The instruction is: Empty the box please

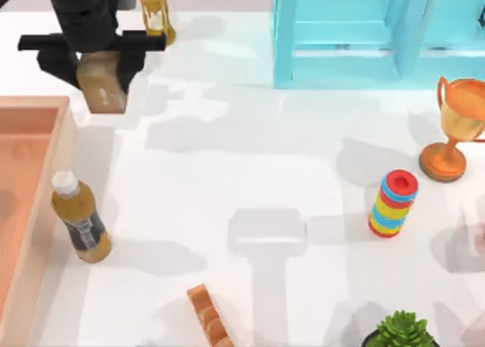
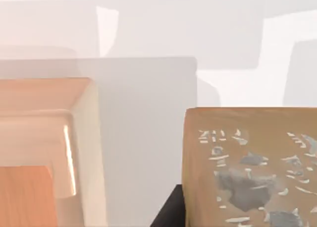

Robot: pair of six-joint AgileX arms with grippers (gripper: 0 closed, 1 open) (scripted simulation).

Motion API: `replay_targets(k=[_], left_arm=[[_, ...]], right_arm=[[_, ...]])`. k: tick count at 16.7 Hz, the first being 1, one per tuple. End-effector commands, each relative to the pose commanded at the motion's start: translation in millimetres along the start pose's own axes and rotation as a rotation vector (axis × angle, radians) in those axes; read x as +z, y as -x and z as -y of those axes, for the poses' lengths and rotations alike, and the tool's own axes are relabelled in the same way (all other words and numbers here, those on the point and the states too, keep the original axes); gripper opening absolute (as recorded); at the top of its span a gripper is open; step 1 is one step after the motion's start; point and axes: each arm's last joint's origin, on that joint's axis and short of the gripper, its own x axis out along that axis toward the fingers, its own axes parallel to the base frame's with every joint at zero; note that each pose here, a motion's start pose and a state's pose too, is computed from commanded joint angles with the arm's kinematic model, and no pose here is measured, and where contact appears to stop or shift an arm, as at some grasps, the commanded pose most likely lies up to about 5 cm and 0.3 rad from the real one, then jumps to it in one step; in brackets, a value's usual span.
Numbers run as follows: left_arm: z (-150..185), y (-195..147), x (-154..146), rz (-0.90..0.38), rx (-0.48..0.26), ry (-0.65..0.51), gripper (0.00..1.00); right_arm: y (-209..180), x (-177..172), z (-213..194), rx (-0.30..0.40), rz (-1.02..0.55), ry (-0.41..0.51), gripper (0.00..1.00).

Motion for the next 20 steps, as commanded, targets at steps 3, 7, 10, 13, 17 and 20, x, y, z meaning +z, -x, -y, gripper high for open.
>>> replay_targets(k=[3, 7, 10, 13, 17, 20], left_arm=[[18, -24, 5, -0.046, 0.008, 0.018, 0.00], [18, -26, 5, -0.052, 0.011, 0.021, 0.00], [22, -27, 4, -0.051, 0.007, 0.011, 0.00], [46, -38, -2, -0.063, -0.006, -0.033, 0.00], [46, -66, -6, -0.104, -0.024, -0.037, 0.00], [24, -69, 0, -0.063, -0.004, 0.006, 0.00]], right_arm=[[0, 0, 0, 0.000, 0.000, 0.000, 1.00], [0, 0, 0, 0.000, 0.000, 0.000, 1.00], [0, 0, 0, 0.000, 0.000, 0.000, 1.00], [0, 0, 0, 0.000, 0.000, 0.000, 1.00], [0, 0, 0, 0.000, 0.000, 0.000, 1.00], [0, 0, 0, 0.000, 0.000, 0.000, 1.00]])
